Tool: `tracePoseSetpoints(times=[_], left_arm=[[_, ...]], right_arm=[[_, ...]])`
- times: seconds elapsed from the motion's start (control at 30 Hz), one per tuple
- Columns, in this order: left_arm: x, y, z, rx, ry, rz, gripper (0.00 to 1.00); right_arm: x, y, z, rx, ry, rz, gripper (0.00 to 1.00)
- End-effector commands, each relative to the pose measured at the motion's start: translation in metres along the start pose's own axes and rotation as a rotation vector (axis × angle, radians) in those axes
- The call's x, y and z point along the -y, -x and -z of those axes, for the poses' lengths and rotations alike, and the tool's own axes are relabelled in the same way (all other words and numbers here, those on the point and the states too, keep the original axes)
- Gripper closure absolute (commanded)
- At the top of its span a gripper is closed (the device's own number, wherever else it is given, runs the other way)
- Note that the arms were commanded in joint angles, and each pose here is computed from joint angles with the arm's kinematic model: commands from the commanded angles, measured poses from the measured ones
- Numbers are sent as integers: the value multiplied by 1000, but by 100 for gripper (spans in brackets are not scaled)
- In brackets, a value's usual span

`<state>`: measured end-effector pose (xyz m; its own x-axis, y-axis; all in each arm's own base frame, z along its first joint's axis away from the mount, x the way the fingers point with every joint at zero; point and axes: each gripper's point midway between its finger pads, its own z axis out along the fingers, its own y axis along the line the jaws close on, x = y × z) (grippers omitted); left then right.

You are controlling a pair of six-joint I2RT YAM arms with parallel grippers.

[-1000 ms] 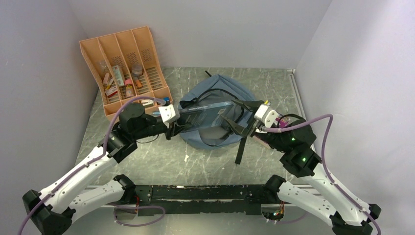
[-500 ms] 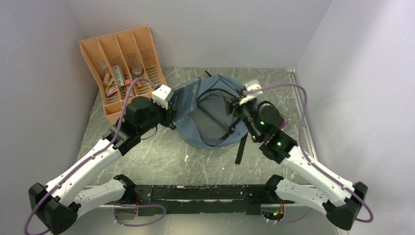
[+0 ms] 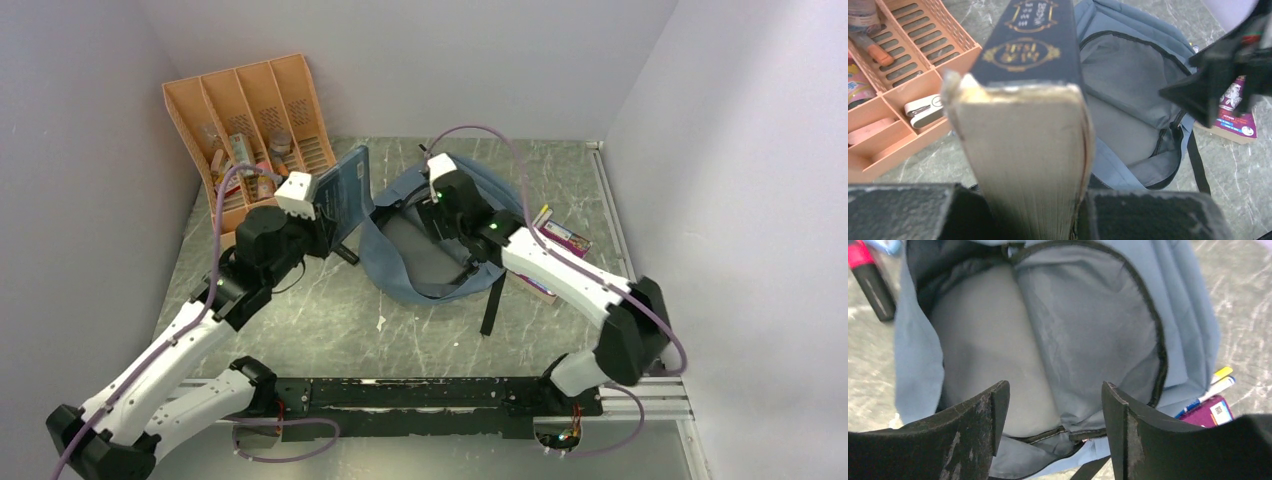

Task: Pack the student bag
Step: Place the book in the student bag.

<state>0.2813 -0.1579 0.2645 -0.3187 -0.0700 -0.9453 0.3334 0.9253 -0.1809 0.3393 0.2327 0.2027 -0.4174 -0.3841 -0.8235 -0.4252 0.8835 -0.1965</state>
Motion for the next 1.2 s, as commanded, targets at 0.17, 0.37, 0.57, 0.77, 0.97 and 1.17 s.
tracePoseSetpoints(times=[0.17, 0.37, 0.57, 0.77, 0.97, 1.17], left_arm=[[0, 54, 25, 212, 5, 122, 95], [-2, 43, 23, 167, 19, 140, 95], [-5, 42, 23, 127, 58, 196, 95], [-6, 37, 20, 112, 69, 217, 95], [-12, 40, 22, 115, 109, 238, 95], [-16, 38, 23, 113, 127, 244, 95]], right_arm=[[-27, -52, -59, -254, 102, 168, 24], [-17, -72, -87, -336, 12, 308, 23], [-12, -88, -105, -368, -27, 411, 23], [-12, -97, -122, -381, -70, 494, 23], [-1, -107, -130, -408, -180, 617, 25], [2, -95, -131, -365, -251, 628, 51]])
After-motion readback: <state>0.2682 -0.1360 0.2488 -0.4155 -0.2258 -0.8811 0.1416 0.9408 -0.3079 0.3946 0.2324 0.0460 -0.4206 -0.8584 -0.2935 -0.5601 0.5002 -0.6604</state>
